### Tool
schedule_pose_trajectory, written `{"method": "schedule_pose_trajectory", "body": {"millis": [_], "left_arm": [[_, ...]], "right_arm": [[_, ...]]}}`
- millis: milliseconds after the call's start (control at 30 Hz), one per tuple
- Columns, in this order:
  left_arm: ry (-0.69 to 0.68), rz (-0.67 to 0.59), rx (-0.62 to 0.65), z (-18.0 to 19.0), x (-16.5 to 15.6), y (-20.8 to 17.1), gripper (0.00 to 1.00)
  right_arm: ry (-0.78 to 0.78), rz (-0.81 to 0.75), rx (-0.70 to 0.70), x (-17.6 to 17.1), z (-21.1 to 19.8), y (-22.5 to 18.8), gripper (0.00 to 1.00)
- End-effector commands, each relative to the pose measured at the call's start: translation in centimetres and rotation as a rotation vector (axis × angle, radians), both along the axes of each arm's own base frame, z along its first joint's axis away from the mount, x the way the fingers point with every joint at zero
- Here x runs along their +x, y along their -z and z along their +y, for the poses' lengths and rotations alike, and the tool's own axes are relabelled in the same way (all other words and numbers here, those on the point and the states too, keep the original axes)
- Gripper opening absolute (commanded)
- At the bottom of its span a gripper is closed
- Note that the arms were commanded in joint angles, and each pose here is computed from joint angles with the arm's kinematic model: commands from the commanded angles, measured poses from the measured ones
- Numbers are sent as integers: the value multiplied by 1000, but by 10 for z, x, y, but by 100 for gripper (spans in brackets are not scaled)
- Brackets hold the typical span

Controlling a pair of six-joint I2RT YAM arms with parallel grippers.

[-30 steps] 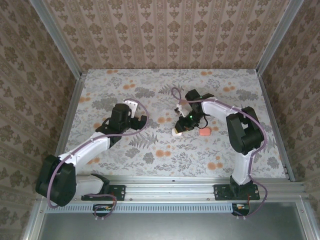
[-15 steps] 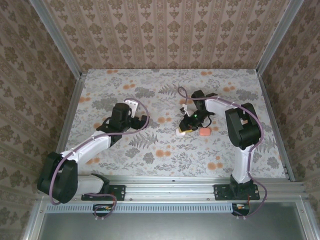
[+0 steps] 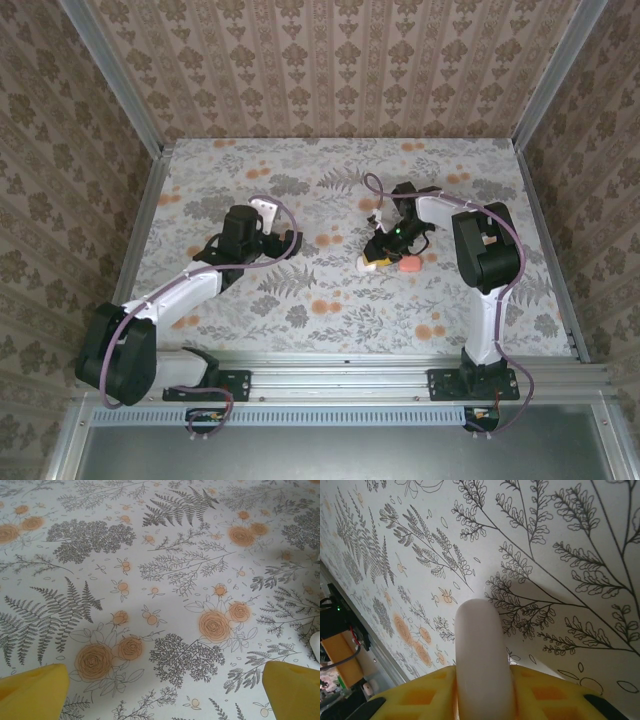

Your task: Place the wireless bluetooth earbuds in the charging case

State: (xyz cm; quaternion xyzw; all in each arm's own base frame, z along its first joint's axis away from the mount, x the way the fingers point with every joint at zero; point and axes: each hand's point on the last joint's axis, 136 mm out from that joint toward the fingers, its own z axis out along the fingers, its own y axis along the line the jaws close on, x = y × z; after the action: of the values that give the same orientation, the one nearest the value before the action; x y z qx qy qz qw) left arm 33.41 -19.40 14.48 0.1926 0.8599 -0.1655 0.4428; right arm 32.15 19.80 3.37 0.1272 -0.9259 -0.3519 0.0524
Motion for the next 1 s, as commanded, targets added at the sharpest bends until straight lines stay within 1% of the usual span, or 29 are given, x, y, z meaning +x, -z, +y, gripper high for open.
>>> {"method": "schedule_pose_trajectory", "body": {"millis": [0,300,500,733,967], "left_arm": [[10,-19,-50,-8,7,-14,100],[21,-14,-61,-11,7,-15,100],[20,-8,-57,-10,6,-14,100],[18,-1,-50,-8,4,-12,100],[11,-5,-41,-6,3,-14,100]], "right_arm": [[2,64,-31,-9,-8,15,32],[23,78,-43,-5,-14,21,41],[32,79,-65,-3,-18,25,44],[45,70,-114,1,-25,26,48],[58,45,-192,9,-35,23,52]]}}
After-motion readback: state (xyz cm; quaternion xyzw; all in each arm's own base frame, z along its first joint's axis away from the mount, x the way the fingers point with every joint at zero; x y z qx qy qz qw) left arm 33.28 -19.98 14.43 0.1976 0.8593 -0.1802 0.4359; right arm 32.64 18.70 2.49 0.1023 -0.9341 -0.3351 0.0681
